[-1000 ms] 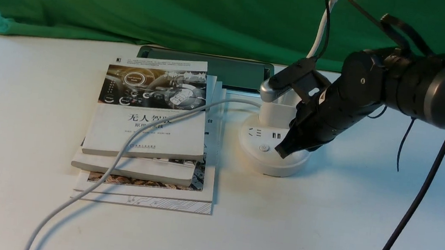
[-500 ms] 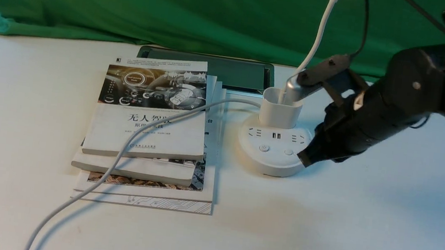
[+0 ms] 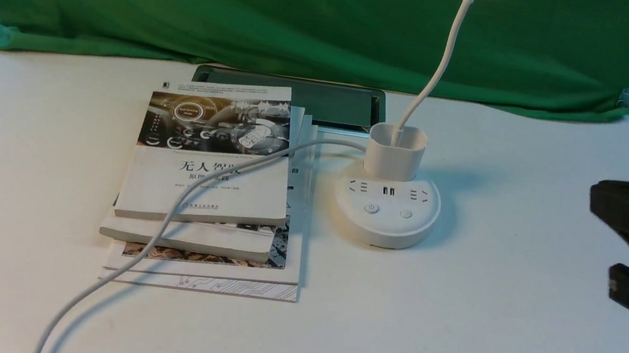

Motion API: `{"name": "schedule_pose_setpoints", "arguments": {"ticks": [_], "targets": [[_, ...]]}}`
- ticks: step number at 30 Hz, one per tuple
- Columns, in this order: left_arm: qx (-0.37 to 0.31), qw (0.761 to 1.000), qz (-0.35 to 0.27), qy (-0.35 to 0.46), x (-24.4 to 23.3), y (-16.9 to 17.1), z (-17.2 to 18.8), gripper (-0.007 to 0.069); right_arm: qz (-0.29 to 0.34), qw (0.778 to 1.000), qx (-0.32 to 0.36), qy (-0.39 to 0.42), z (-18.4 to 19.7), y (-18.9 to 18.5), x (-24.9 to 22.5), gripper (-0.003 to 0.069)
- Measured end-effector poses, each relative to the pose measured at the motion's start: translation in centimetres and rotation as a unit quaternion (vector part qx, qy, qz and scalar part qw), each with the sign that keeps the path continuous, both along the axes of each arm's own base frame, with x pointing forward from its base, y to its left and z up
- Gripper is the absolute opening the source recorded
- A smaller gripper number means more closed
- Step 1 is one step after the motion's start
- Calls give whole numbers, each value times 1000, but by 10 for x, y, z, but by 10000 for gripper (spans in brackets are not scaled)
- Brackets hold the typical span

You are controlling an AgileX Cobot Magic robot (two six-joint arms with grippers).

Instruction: Turn on the desk lamp on the white desktop with your hand.

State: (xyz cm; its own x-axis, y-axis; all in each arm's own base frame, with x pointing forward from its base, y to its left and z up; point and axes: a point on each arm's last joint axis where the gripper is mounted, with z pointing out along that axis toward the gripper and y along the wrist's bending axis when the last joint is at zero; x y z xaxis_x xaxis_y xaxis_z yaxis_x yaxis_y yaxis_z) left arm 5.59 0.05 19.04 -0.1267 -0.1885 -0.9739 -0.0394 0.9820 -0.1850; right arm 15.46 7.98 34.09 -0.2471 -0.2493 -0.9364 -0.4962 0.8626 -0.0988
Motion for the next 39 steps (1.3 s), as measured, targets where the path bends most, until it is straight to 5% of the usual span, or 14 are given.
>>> {"name": "schedule_pose_setpoints", "arguments": {"ticks": [11, 20, 30, 39], "targets": [[0, 1000, 0, 0, 0, 0, 0, 21, -2, 997, 27, -73, -15, -22, -41, 84], [0, 1000, 0, 0, 0, 0, 0, 21, -29, 982, 73, -171, -71, -39, -64, 106], [0, 1000, 0, 0, 0, 0, 0, 21, -224, 952, 102, -184, -127, -77, -90, 140], [0, 1000, 0, 0, 0, 0, 0, 21, -261, 956, 93, -99, -148, -81, -98, 165]]}}
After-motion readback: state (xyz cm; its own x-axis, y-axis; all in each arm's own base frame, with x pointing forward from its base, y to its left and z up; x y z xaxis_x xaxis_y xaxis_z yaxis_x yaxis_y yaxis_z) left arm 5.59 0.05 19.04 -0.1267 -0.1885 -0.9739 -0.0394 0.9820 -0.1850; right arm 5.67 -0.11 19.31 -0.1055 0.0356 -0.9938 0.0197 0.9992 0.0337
